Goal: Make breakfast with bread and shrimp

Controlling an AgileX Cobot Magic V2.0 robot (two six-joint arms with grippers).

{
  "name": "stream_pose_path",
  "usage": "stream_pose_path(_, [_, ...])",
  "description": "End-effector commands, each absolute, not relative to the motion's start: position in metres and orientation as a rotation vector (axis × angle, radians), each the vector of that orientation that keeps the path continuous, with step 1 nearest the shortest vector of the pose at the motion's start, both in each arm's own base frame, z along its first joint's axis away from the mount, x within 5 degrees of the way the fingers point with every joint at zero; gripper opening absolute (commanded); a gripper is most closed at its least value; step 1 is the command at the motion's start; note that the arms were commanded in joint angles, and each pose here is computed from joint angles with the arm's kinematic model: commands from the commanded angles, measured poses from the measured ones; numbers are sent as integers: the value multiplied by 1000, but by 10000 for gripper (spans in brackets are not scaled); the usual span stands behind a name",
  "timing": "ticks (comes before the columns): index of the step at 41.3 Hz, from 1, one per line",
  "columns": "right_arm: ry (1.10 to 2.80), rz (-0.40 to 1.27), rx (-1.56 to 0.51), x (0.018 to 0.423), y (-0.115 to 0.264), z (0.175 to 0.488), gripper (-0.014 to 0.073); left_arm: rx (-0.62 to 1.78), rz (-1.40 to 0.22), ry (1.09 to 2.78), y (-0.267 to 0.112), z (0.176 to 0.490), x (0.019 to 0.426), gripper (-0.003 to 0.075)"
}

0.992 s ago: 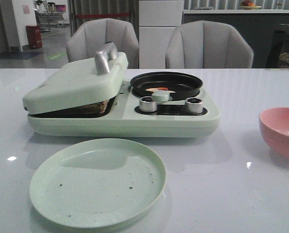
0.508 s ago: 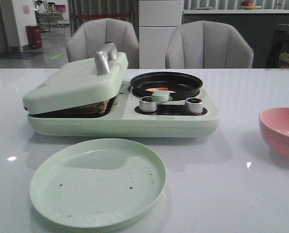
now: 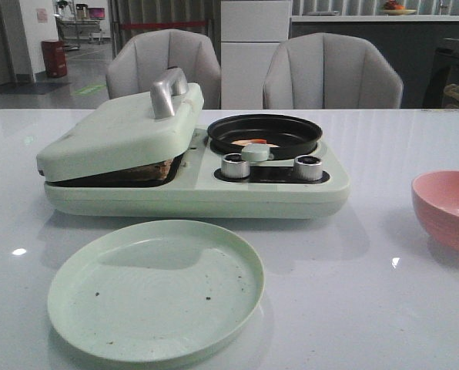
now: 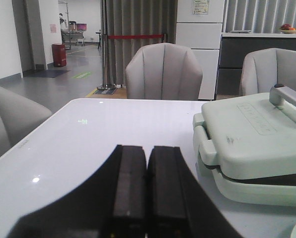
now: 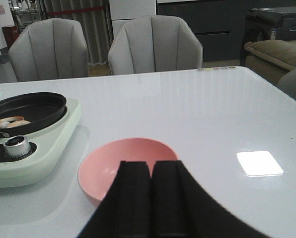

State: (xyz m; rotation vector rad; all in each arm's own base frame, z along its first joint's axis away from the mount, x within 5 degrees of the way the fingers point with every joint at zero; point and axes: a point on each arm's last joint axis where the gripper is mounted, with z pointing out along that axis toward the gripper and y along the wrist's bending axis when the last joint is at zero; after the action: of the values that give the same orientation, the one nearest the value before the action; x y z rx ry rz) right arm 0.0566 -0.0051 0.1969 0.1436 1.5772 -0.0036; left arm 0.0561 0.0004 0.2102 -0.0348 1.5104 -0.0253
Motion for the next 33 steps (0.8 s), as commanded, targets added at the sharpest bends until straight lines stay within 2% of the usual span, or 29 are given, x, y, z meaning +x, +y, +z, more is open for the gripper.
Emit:
stream_pose_path(1, [1446, -8, 144, 53, -6, 212, 47, -32, -36, 1403, 0, 218, 54, 99])
stream_pose_path(33, [1410, 5, 92, 53, -3, 216, 47, -32, -36, 1403, 0, 218, 54, 99])
